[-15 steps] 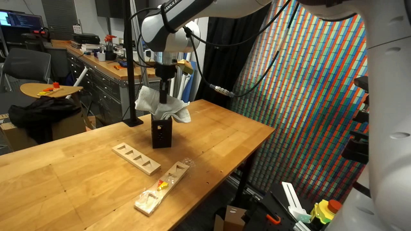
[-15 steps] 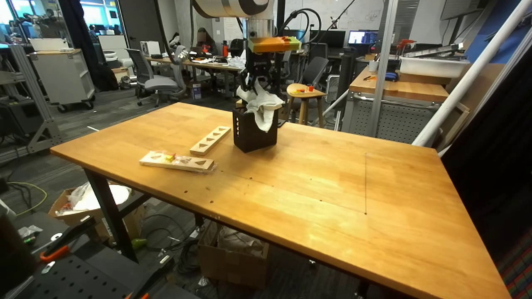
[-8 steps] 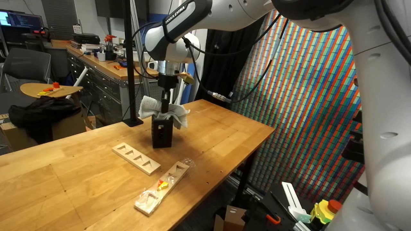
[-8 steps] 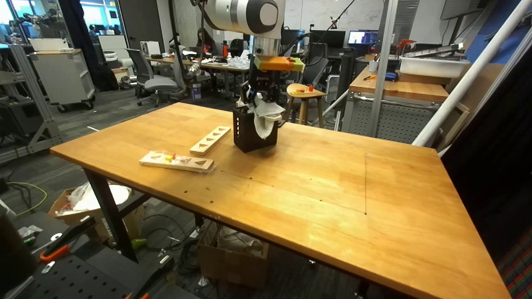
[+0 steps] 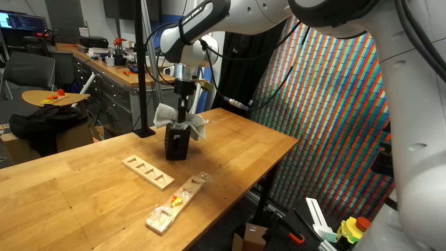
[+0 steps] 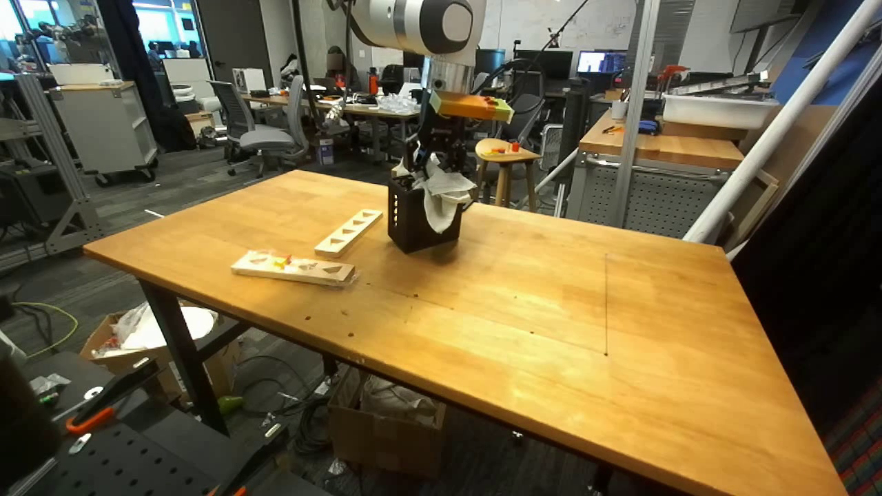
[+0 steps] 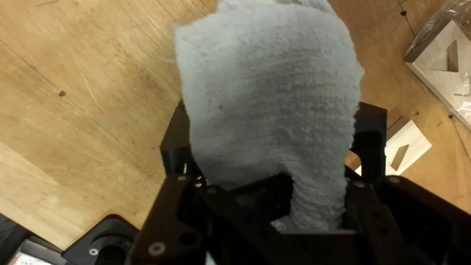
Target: Stuff the towel into the box
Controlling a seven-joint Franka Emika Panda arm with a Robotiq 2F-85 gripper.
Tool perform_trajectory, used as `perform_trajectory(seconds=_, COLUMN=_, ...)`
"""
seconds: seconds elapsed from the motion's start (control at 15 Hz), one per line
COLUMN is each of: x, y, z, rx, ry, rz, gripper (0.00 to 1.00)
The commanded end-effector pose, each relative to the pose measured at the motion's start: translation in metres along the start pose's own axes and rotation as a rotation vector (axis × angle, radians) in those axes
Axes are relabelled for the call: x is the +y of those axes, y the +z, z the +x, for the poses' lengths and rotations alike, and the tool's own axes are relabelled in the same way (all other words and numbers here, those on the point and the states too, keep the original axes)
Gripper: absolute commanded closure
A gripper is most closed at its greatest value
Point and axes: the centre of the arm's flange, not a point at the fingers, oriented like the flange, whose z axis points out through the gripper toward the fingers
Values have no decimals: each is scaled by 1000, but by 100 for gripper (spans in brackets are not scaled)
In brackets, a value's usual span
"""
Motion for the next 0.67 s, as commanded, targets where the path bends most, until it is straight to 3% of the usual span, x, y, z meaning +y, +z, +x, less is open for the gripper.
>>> perform_trajectory(seconds=0.0, x=12, y=-10, z=1, rx=-9, ry=-19, rz=13, gripper=99)
perform_trajectory(seconds=0.6, x=-2, y=-79, z=15, rx=-93, ry=-76, rz=-151, gripper=99)
